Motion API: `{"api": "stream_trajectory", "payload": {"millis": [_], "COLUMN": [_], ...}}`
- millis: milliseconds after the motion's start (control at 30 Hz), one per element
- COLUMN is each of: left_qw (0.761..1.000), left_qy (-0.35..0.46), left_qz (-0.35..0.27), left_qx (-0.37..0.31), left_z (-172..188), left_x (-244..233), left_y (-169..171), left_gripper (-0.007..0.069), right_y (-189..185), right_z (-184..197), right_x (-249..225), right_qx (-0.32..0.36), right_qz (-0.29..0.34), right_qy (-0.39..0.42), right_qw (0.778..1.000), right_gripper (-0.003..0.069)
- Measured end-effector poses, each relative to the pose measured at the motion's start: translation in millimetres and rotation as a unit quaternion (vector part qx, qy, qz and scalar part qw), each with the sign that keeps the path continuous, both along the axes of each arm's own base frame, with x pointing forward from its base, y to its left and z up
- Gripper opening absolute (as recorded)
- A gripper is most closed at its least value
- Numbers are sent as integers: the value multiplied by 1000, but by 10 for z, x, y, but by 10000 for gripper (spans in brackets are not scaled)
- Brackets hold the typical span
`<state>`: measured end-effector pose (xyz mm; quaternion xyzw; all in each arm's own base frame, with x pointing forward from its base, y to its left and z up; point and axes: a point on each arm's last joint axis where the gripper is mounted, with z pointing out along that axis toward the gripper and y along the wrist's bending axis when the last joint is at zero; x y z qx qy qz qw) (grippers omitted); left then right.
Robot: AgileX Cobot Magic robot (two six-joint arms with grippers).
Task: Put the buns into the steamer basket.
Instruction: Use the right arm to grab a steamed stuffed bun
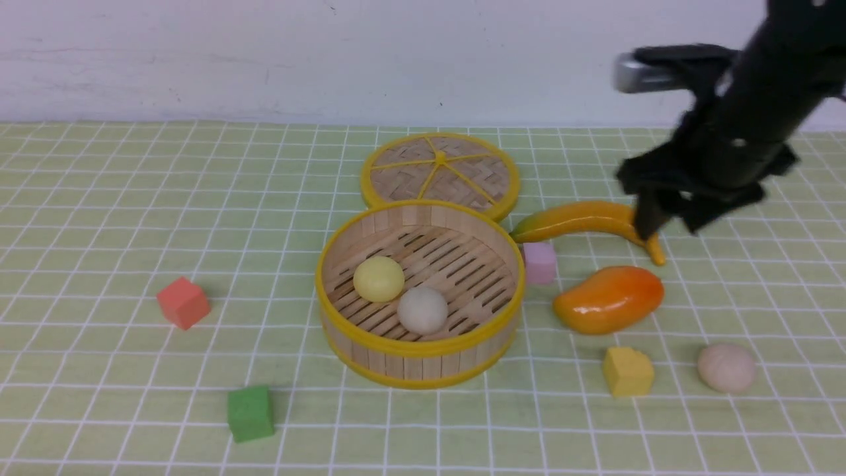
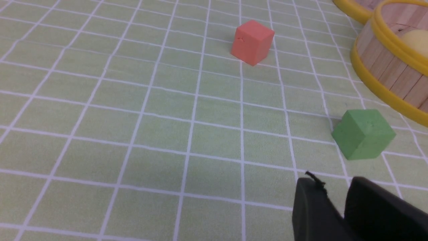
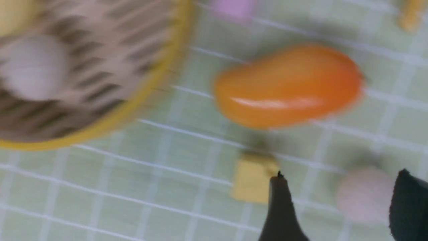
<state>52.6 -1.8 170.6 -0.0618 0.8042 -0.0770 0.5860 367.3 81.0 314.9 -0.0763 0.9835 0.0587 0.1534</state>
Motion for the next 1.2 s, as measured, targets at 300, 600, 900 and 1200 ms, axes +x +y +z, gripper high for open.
{"api": "stream_trajectory", "payload": {"millis": [300,600,900,1200], "left_qw": [1000,1000,1000,1000], "left_qy": [0,0,0,0], "left_qz": [0,0,0,0], "left_qx": [0,0,0,0], "left_z": [0,0,0,0], "left_x": [0,0,0,0], "left_y": [0,0,0,0], "left_gripper": [155,155,165,172], "right_y": [-446,-638,-636,-629], "right_z": [-834,-1020,-1053,-1251], "right_x": [-144,-104,-82,-43], "right_qx": [-20,-13,-6,-4], "right_qz": [-114,-159,-166,-178], "right_qy": [78,29,27,58], "right_qw": [990,987,986,982], "right_gripper": [424,409,285,234]}}
